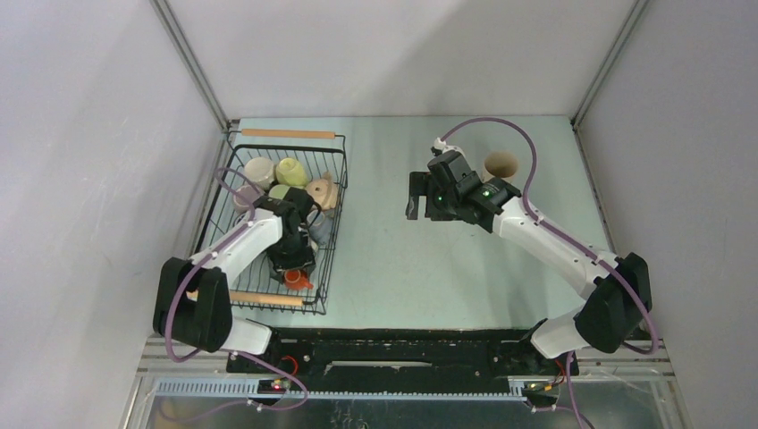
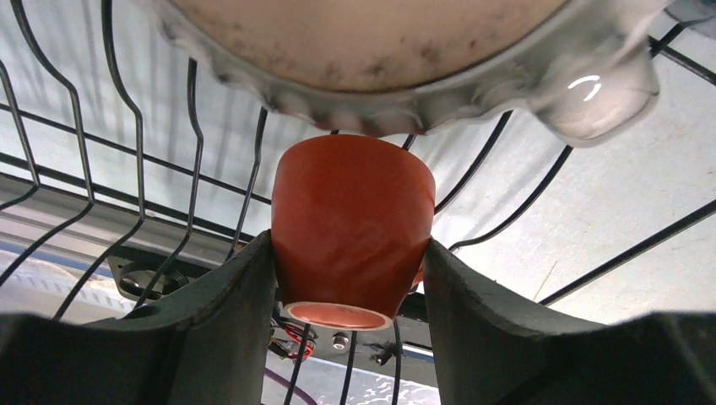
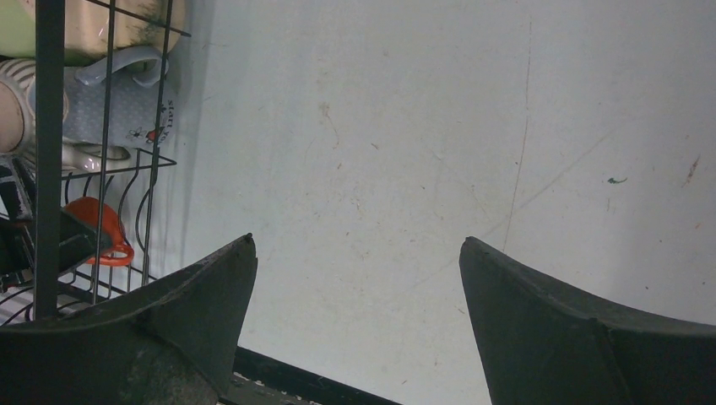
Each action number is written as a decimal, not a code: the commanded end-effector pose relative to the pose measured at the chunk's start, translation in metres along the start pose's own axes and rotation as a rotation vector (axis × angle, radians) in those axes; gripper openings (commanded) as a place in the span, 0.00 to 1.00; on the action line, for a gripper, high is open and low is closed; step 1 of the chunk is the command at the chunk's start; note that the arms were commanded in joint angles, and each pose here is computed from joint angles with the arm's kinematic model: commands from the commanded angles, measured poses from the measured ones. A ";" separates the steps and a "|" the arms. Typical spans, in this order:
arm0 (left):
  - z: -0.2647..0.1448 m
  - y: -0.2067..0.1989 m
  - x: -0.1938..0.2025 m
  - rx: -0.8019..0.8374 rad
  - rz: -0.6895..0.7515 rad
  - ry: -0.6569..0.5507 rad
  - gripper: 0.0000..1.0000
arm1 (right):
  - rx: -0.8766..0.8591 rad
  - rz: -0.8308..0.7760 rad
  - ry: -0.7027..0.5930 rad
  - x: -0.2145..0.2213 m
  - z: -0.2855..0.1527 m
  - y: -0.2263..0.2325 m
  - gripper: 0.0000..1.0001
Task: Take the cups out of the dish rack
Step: Unload the cup from the dish rack, then place the cup at the center of the board.
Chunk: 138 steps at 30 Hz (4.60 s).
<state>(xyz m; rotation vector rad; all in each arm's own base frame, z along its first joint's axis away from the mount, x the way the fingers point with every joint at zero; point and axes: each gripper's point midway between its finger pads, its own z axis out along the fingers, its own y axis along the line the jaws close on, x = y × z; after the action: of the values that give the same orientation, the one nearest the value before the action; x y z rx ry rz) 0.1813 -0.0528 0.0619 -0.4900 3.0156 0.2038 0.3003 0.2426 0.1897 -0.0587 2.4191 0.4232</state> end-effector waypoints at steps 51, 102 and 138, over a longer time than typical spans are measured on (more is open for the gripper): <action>-0.166 -0.005 -0.066 0.276 0.143 -0.451 0.29 | -0.604 0.017 -0.058 -0.030 -0.049 0.128 0.96; -0.229 -0.085 -0.047 0.664 0.334 -0.537 0.27 | -1.146 0.436 0.366 -0.019 -0.021 0.228 0.51; -0.214 -0.109 -0.042 0.738 0.375 -0.505 0.35 | -1.266 0.573 0.435 -0.018 -0.040 0.223 0.00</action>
<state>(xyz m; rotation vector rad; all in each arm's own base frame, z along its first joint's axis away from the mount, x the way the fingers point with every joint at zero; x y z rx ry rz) 0.2310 -0.1640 0.2579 0.1448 2.4920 -0.6173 0.2653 0.4388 0.2826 -0.0096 2.0997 2.2874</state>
